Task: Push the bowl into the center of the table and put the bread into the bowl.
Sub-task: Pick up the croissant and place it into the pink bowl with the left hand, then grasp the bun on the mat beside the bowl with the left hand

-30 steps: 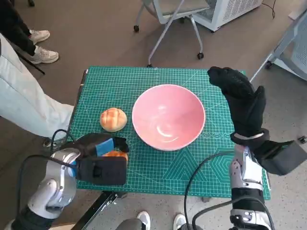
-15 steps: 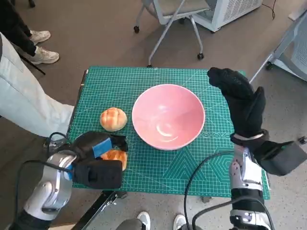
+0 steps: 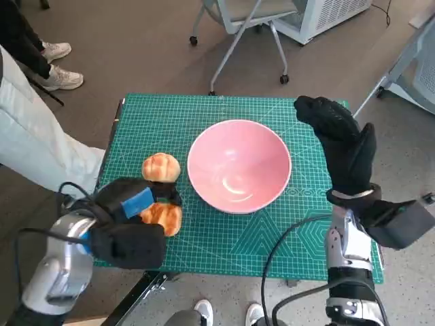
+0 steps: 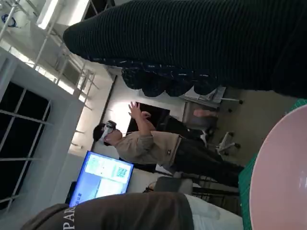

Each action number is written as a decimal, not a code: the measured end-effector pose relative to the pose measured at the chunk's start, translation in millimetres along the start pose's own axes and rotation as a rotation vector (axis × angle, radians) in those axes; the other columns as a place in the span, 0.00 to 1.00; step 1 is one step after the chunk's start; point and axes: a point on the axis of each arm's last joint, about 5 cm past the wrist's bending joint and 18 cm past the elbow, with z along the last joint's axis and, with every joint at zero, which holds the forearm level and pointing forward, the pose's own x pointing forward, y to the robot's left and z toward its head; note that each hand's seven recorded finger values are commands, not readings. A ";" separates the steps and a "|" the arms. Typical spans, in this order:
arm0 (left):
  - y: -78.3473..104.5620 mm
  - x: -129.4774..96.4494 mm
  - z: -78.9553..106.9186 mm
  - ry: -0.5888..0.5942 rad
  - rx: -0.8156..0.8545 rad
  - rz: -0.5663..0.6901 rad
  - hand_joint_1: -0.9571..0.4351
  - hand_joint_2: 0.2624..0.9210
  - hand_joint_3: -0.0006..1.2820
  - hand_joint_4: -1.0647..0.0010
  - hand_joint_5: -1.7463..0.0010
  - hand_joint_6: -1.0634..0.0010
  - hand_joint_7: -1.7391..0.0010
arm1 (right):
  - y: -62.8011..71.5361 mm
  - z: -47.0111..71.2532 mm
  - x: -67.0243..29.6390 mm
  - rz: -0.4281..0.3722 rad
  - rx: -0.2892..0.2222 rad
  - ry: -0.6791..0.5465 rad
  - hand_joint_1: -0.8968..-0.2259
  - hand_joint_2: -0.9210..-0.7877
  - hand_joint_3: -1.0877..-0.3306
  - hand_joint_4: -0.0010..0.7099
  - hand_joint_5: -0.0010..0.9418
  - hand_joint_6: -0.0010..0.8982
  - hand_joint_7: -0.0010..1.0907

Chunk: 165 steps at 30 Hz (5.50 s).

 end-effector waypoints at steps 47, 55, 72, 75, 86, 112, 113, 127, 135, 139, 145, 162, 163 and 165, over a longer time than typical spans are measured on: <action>108.5 24.3 97.3 -0.361 0.194 0.321 0.69 0.96 0.01 0.24 0.37 0.31 0.43 | -1.3 0.5 -5.5 -0.010 -0.008 0.000 0.30 0.00 0.39 0.26 0.00 0.04 0.49; 104.2 61.7 104.9 -0.406 0.188 0.237 0.69 0.99 0.02 0.28 0.34 0.36 0.41 | -3.7 1.9 -7.0 -0.022 -0.016 -0.007 0.31 0.00 0.39 0.25 0.00 0.04 0.49; 86.9 107.5 97.1 -0.300 0.133 0.034 0.54 0.85 0.02 0.81 0.95 0.77 0.94 | -5.7 4.3 -8.6 -0.041 -0.023 -0.014 0.30 0.00 0.42 0.25 0.00 0.04 0.48; 84.6 109.7 95.7 -0.274 0.117 -0.018 0.52 0.85 0.01 0.85 0.98 0.79 0.97 | -6.3 4.3 -8.9 -0.050 -0.022 -0.011 0.30 0.00 0.42 0.25 0.00 0.04 0.48; 88.6 104.7 86.8 -0.353 0.024 -0.012 0.49 0.86 0.01 0.94 1.00 0.84 1.00 | -5.7 4.0 -8.7 -0.061 -0.022 -0.009 0.30 0.00 0.42 0.25 0.00 0.04 0.47; 117.2 28.6 19.4 -0.330 0.001 0.231 0.53 0.76 0.00 0.94 0.99 0.83 0.99 | -9.6 9.2 -7.7 -0.049 -0.027 -0.014 0.31 0.00 0.43 0.25 0.00 0.06 0.45; 116.7 27.4 15.8 -0.315 -0.002 0.230 0.53 0.75 0.00 0.94 0.99 0.83 0.99 | -10.1 9.6 -7.8 -0.048 -0.029 -0.014 0.31 0.00 0.43 0.25 0.00 0.06 0.45; 106.0 38.2 -23.1 -0.264 0.022 0.071 0.61 0.65 0.00 0.93 1.00 0.79 0.99 | -12.8 11.7 -11.7 -0.047 -0.031 -0.017 0.31 0.00 0.42 0.25 0.00 0.06 0.44; 92.7 50.2 -41.7 -0.219 -0.003 -0.021 0.59 0.65 0.00 0.93 1.00 0.80 0.99 | -14.0 12.9 -12.6 -0.041 -0.038 -0.017 0.32 0.00 0.42 0.25 0.00 0.06 0.44; 88.4 55.8 -44.7 -0.185 -0.010 -0.033 0.58 0.65 0.00 0.93 1.00 0.80 1.00 | -15.1 13.6 -12.9 -0.039 -0.044 -0.016 0.32 0.00 0.42 0.25 0.00 0.06 0.44; 79.8 66.0 -45.4 -0.140 -0.023 -0.055 0.57 0.66 0.00 0.94 1.00 0.80 1.00 | -14.8 15.1 -12.6 -0.033 -0.050 -0.021 0.32 0.00 0.41 0.25 0.00 0.04 0.44; 50.4 86.4 -53.9 0.016 -0.010 -0.181 0.57 0.67 0.00 0.91 0.99 0.79 1.00 | -20.4 17.5 -17.0 -0.024 -0.085 0.000 0.31 0.00 0.38 0.25 0.00 0.02 0.44; 48.7 87.6 -54.3 0.027 -0.006 -0.185 0.57 0.67 0.00 0.91 0.99 0.79 1.00 | -20.5 17.6 -17.0 -0.024 -0.085 0.000 0.31 0.00 0.38 0.25 0.00 0.02 0.45; 45.7 90.0 -54.8 0.042 -0.002 -0.190 0.57 0.68 0.00 0.90 0.99 0.78 0.99 | -20.5 17.6 -17.1 -0.023 -0.086 0.001 0.31 0.00 0.38 0.25 0.00 0.01 0.45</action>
